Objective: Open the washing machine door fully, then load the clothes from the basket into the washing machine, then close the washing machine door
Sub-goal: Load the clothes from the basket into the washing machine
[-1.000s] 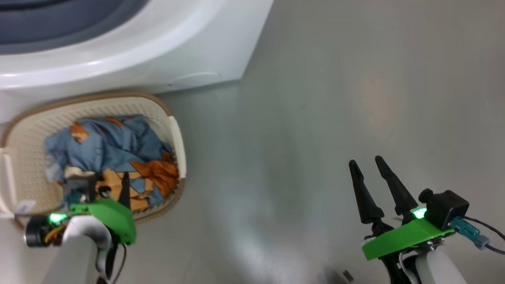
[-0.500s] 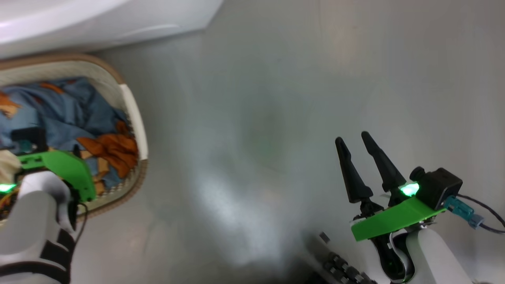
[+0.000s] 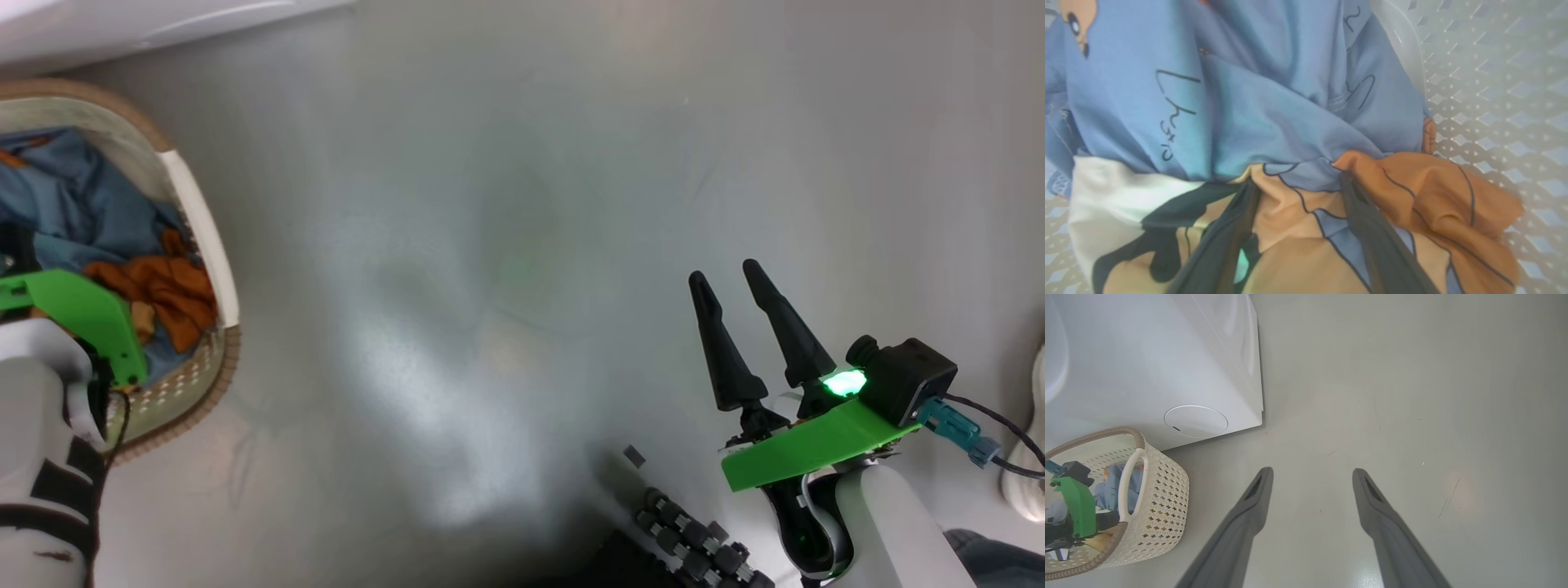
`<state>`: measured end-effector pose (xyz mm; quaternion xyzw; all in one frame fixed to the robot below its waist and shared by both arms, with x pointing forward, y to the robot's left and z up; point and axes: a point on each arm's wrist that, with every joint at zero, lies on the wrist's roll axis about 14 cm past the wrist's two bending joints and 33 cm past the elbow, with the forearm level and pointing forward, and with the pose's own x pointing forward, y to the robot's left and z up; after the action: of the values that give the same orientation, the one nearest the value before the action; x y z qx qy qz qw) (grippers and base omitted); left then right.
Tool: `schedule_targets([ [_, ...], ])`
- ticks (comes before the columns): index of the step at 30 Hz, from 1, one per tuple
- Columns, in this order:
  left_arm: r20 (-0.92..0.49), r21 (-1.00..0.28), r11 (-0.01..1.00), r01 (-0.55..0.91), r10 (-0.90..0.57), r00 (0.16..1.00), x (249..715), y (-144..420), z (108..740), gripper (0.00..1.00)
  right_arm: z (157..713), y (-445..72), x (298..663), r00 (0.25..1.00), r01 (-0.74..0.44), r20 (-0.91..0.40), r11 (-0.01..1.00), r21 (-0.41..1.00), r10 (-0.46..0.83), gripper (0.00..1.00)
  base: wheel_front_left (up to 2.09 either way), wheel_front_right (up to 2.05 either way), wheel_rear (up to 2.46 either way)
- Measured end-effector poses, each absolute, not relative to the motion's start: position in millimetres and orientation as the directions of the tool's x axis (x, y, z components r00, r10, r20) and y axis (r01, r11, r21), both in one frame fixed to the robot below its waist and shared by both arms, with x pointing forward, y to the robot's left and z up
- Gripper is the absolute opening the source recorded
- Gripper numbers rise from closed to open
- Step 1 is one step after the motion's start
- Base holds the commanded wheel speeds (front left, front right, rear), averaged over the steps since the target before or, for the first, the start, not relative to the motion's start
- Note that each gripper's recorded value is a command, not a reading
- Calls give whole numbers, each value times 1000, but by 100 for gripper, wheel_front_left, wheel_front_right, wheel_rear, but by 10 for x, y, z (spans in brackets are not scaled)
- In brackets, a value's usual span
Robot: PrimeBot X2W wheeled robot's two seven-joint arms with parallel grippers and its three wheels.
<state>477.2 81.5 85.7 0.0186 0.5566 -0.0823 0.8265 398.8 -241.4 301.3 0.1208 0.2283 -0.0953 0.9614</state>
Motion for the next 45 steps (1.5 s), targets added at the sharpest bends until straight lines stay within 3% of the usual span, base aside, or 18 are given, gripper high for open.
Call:
schedule_targets([
  [9,-943,-47,981,186,-105,316,4799,736,606,100,2948,-2578,3905,855,294,-485,943,159,-185,100,0,0,0],
  [11,-947,-44,982,184,-99,307,4795,731,549,94,2940,-2621,3914,853,303,-483,941,151,-197,100,0,0,0],
  [13,-947,-48,981,189,-105,304,4797,701,509,37,2932,-2652,3923,851,308,-483,940,144,-205,100,0,0,0],
  [14,-945,-48,979,200,-109,307,4797,682,496,0,2927,-2666,3926,850,310,-483,940,141,-208,100,0,0,0],
  [23,-924,-61,975,212,-135,358,4829,661,571,0,2928,-2703,3976,855,323,-470,934,152,-219,100,0,0,0],
  [30,-809,-67,987,147,-140,571,5072,670,984,0,3061,-2715,4060,877,320,-427,931,176,-221,100,0,0,0],
  [45,-606,-119,993,-11,-64,793,4749,865,2168,0,3527,-2702,3949,917,292,-335,936,199,-215,100,0,0,0],
])
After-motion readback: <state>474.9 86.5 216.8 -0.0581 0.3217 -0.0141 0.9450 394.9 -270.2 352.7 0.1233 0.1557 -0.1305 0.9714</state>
